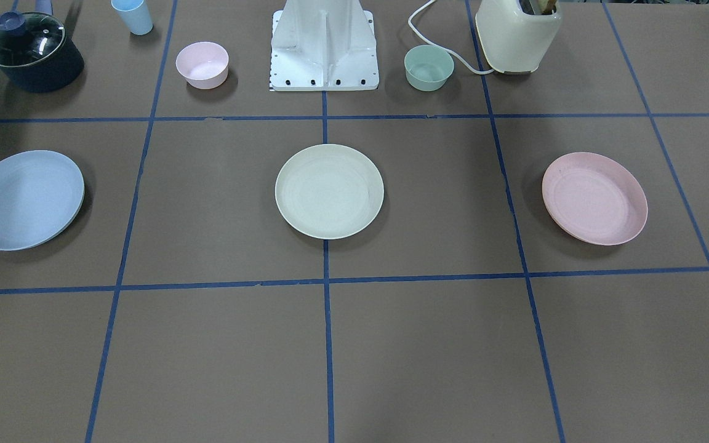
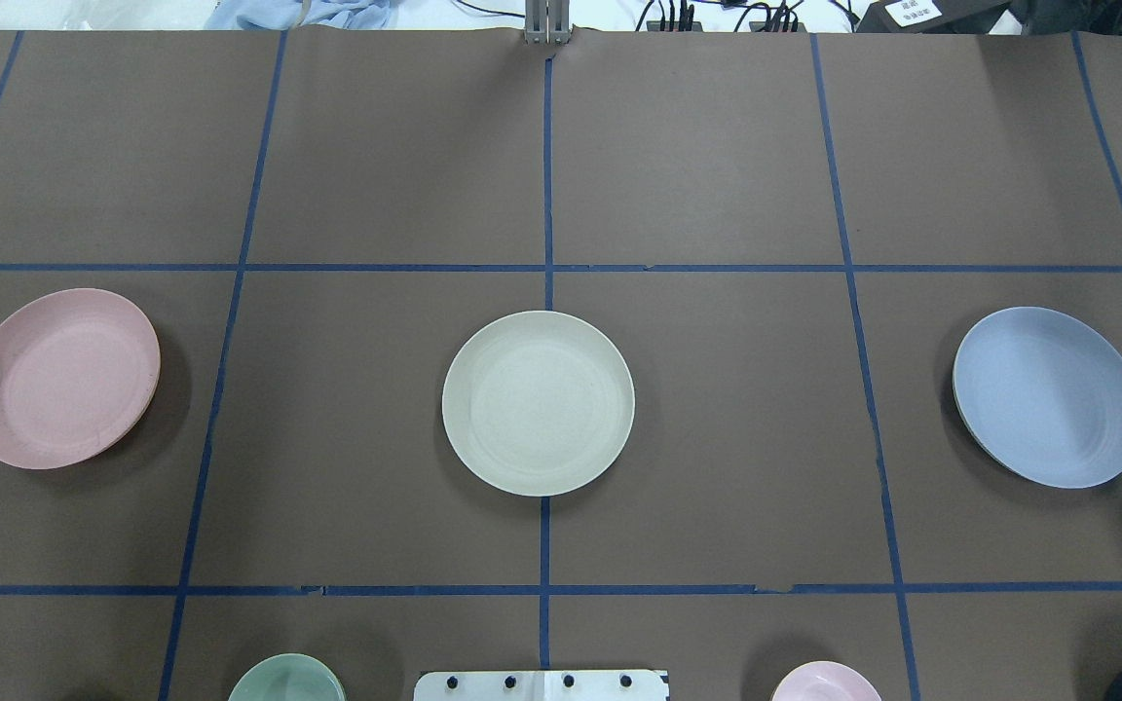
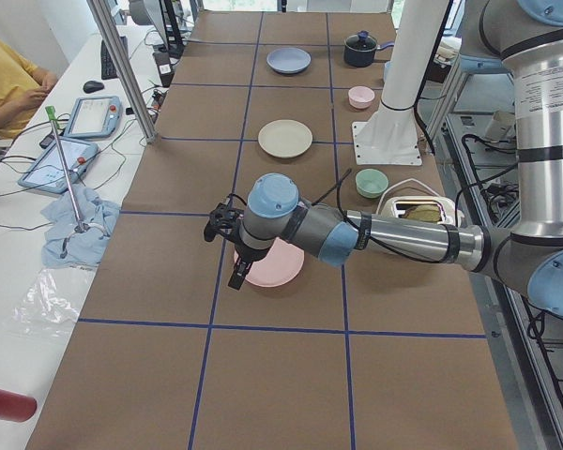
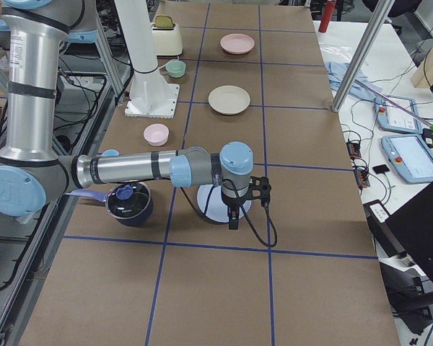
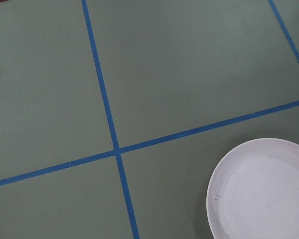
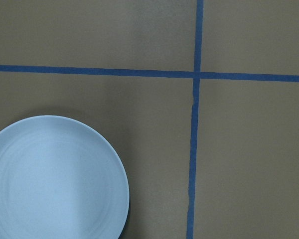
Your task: Stack three plates with pink and blue
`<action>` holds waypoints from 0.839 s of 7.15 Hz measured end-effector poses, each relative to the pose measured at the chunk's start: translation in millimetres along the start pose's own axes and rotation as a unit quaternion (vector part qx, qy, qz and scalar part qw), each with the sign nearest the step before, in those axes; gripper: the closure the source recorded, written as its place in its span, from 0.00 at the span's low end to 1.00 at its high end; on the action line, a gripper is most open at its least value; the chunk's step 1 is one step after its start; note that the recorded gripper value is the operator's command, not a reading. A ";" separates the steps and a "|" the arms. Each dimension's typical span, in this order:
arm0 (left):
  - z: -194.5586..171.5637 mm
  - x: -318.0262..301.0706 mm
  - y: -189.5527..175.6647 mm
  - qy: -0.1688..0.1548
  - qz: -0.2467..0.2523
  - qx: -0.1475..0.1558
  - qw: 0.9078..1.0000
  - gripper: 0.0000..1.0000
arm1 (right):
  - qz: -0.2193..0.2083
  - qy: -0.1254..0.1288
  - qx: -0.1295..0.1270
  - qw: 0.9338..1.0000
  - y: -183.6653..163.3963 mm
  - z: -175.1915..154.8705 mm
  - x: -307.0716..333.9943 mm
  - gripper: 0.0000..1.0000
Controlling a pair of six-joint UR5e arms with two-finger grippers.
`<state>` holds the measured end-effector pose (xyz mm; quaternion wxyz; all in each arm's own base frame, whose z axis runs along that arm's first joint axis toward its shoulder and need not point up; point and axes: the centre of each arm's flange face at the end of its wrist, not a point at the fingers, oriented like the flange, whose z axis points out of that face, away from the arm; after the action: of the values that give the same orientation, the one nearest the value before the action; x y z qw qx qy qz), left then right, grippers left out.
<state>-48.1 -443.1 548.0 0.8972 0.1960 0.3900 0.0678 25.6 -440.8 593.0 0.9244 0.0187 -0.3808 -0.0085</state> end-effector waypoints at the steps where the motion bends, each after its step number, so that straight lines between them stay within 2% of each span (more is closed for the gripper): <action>1: -0.2 0.0 0.4 -0.001 0.003 0.001 1.000 0.00 | 0.000 -0.001 0.000 1.000 0.2 0.3 -0.1 0.00; 6: -1.6 1.1 6.0 -0.002 0.010 -0.002 1.000 0.00 | -0.001 -0.005 -0.002 1.000 -1.4 2.1 -4.8 0.00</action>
<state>-48.3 -436.8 548.7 0.8975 0.1983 0.3863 0.0768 20.8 -442.1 591.1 0.9225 0.0175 -0.3854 -0.0100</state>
